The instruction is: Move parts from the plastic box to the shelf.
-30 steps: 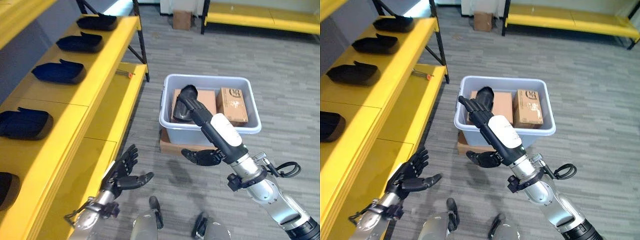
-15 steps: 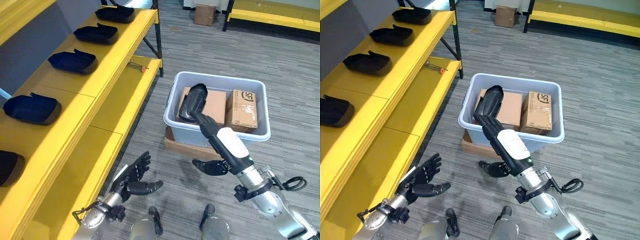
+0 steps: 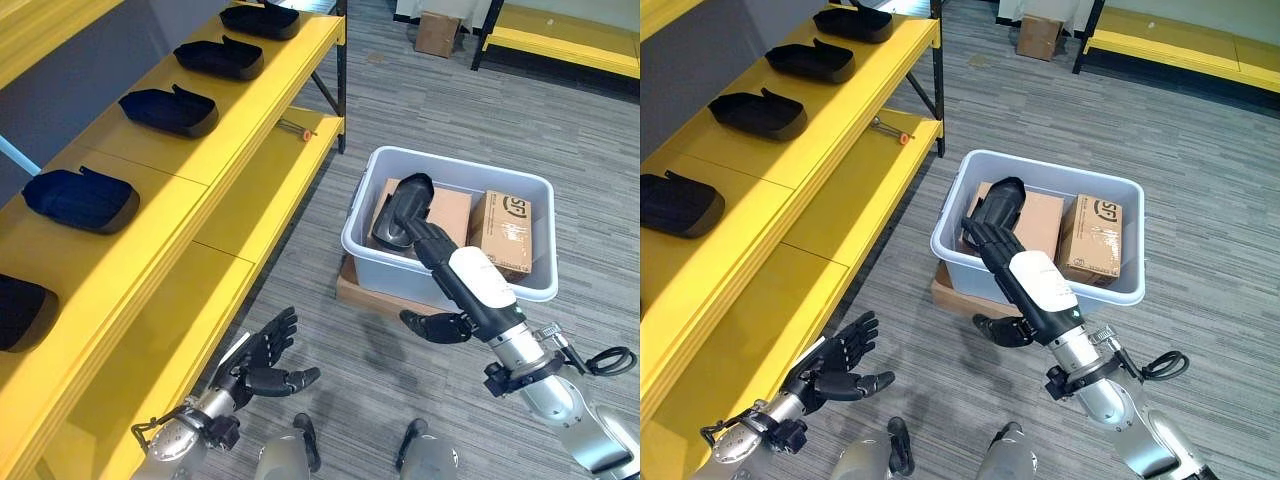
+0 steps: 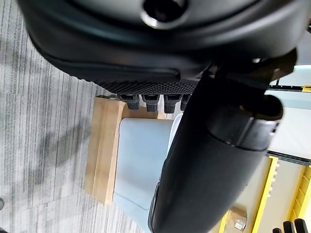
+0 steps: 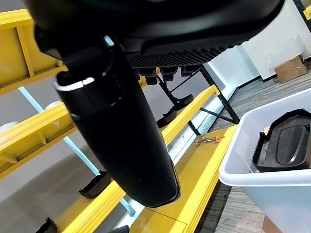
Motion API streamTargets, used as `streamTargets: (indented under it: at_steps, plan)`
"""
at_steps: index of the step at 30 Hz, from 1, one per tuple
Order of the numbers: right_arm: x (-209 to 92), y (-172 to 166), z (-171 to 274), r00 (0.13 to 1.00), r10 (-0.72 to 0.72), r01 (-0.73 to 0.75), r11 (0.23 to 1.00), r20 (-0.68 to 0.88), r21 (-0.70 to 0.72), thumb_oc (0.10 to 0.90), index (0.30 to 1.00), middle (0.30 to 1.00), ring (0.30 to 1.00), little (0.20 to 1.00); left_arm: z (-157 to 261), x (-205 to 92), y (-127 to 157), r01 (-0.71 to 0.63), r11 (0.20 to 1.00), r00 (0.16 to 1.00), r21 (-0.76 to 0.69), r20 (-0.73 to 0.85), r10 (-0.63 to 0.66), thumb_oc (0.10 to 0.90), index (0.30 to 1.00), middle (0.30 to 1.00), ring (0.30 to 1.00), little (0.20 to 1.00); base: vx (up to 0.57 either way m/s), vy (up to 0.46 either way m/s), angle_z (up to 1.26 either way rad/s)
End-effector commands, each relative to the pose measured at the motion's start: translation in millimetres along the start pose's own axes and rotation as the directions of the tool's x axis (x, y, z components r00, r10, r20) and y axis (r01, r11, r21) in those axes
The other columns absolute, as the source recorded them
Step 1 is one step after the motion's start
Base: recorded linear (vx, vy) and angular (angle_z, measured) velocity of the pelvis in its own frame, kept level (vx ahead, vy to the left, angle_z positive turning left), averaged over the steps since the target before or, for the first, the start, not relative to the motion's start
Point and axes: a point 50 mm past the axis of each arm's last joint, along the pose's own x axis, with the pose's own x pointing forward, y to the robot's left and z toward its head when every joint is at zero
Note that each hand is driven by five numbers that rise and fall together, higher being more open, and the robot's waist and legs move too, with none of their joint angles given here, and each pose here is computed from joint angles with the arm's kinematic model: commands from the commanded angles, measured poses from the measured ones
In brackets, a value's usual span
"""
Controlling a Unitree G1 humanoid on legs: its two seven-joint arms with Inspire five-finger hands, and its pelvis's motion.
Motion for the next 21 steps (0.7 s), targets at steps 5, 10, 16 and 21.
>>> streamTargets:
  at_steps: [5, 10, 16, 21]
  plan:
    - [11, -21, 14, 0.974, -0.205, 0.198, 0.977, 0.097, 0.074, 0.900, 1.000, 1.000, 1.000, 1.000, 47, 2, -2, 0.028, 0.998, 0.976, 0.065, 0.215, -0.042, 0.900, 1.000, 1.000, 1.000, 1.000, 0.02, 0.003, 0.01]
    - [8, -18, 14, 0.974, -0.209, 0.201, 0.976, 0.091, 0.086, 0.900, 1.000, 1.000, 1.000, 1.000, 47, 1, -2, 0.031, 0.999, 0.975, 0.045, 0.219, -0.040, 0.900, 1.000, 1.000, 1.000, 1.000, 0.02, 0.003, 0.03]
    - [10, -16, 17, 0.970, -0.211, 0.200, 0.975, 0.120, 0.097, 0.900, 1.000, 1.000, 1.000, 1.000, 51, 5, -7, 0.098, 0.993, 0.960, -0.072, 0.270, -0.075, 0.900, 1.000, 1.000, 1.000, 1.000, 0.01, -0.023, 0.01]
    - [10, -16, 22, 0.970, -0.181, 0.156, 0.975, 0.165, 0.156, 0.900, 1.000, 1.000, 1.000, 1.000, 68, 4, -4, 0.070, 0.997, 0.944, 0.007, 0.324, -0.069, 0.900, 1.000, 1.000, 1.000, 1.000, 0.10, -0.107, 0.04]
